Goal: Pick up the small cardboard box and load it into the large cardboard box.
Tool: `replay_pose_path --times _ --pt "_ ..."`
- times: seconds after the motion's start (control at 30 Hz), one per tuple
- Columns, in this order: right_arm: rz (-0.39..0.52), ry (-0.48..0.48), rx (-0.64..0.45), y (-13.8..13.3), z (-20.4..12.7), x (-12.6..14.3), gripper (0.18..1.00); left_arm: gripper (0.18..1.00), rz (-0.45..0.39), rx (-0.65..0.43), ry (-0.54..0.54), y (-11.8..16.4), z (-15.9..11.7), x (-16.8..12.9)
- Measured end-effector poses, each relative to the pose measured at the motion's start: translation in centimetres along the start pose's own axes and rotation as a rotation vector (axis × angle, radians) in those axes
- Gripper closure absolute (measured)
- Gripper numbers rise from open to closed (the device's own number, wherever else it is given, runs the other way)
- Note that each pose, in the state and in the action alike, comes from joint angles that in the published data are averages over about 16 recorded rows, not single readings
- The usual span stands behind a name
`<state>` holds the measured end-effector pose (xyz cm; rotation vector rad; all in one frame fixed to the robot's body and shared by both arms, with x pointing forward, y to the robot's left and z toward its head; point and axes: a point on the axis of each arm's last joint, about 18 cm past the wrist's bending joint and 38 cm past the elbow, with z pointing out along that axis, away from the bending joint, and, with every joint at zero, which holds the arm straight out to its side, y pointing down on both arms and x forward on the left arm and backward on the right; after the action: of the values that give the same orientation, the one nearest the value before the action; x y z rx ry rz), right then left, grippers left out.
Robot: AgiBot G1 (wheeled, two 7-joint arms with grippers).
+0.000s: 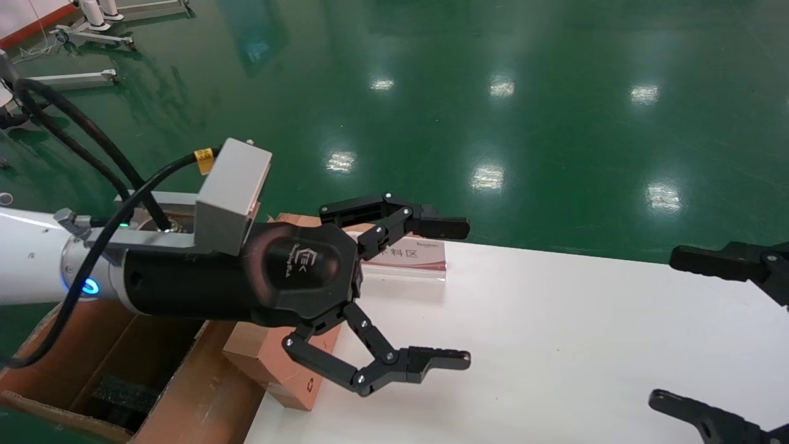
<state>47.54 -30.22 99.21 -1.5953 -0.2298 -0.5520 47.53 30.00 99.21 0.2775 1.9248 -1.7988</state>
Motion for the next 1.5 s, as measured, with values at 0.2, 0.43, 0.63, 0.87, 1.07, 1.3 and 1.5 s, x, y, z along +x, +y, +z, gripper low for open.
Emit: replay_pose_path --times 0.2,0.43,0.63,0.87,1.07,1.3,1.5 --pt "0.0 0.0 0.0 0.0 0.0 0.0 0.178 0.184 0.0 0.0 0.0 0.0 0.0 0.0" --pt "0.0 0.0 0.0 0.0 0.0 0.0 0.178 0.184 -0.009 -0.017 -0.01 0.3 -0.1 -0.2" --pt "0.0 0.0 0.0 0.0 0.0 0.0 0.178 0.184 -0.03 -0.092 -0.042 1.3 -0.3 -0.6" --pt "0.0 0.0 0.0 0.0 0.0 0.0 0.178 0.184 -0.058 -0.293 -0.095 3.3 -0.8 -1.7" --pt "0.0 0.0 0.0 0.0 0.0 0.0 0.178 0.184 -0.079 -0.495 -0.151 4.5 -1.5 -3.2" --pt "0.0 0.0 0.0 0.0 0.0 0.0 0.178 0.184 -0.108 -0.681 -0.212 5.0 -1.7 -5.1" --pt "0.0 0.0 0.0 0.0 0.0 0.0 0.178 0.184 -0.128 -0.791 -0.239 5.0 -1.3 -6.2"
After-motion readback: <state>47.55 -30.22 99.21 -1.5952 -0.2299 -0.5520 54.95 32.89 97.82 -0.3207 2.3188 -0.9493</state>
